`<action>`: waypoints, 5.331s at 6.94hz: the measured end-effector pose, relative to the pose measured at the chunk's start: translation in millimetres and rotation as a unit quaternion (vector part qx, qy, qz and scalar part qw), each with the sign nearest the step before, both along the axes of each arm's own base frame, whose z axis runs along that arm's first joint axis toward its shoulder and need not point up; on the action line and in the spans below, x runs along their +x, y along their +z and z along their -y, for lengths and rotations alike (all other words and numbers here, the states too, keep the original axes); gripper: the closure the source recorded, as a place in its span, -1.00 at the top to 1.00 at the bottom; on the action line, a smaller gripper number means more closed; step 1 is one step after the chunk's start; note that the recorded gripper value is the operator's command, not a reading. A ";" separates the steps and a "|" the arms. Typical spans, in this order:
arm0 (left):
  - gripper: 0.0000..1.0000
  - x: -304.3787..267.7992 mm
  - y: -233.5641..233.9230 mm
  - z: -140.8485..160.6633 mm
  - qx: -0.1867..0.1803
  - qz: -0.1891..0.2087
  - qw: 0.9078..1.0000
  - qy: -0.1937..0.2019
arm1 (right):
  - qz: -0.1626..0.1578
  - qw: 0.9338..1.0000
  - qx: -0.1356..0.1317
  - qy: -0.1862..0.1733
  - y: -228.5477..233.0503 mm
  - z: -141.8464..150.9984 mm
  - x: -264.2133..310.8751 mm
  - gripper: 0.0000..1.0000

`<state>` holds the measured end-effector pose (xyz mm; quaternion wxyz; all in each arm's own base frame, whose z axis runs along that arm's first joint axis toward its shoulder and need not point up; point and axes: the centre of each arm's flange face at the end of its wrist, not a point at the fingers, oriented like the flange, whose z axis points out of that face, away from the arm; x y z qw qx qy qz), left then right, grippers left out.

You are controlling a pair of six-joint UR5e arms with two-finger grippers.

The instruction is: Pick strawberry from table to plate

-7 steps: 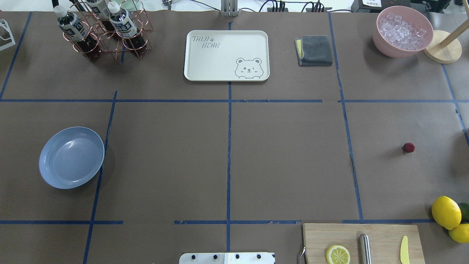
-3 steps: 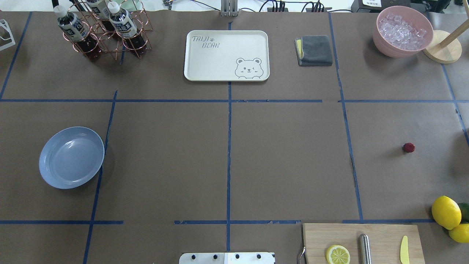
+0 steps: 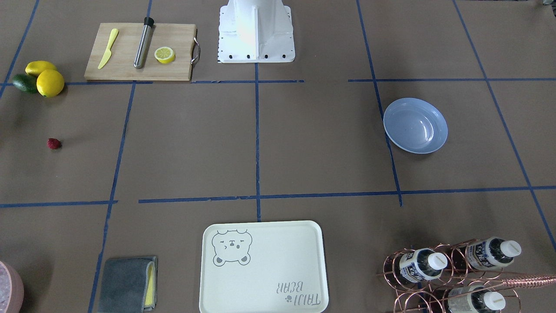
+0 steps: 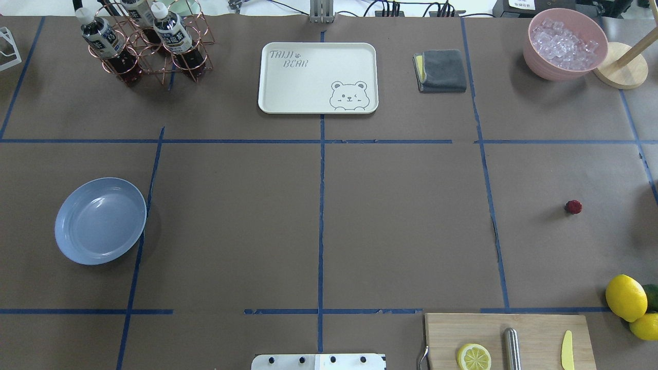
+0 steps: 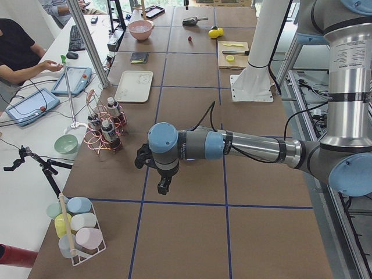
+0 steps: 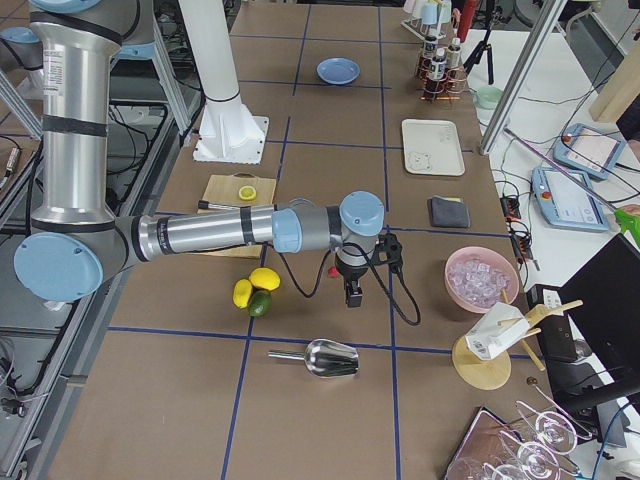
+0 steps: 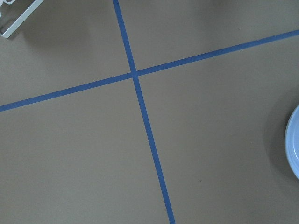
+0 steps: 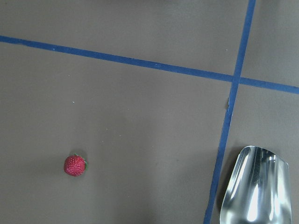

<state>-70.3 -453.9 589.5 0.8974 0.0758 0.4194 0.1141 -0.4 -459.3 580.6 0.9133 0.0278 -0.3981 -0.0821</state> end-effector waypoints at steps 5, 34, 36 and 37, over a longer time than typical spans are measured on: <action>1.00 113.9 -7.9 10.2 -0.016 -0.060 0.995 0.073 | 0.006 1.000 0.005 -0.002 -6.4 1.9 -2.5 1.00; -0.17 619.4 -296.2 -39.6 -0.178 -0.163 0.970 -0.038 | 0.015 0.999 0.040 -0.002 -15.3 -0.6 -4.1 0.97; 0.16 619.5 -296.0 -39.9 -0.178 -0.163 0.970 -0.037 | 0.016 0.999 0.041 -0.007 -15.5 -0.7 -8.6 0.96; 0.31 619.0 -297.4 -40.2 -0.177 -0.164 0.970 -0.036 | 0.017 0.999 0.039 -0.011 -15.8 -0.9 -13.5 0.89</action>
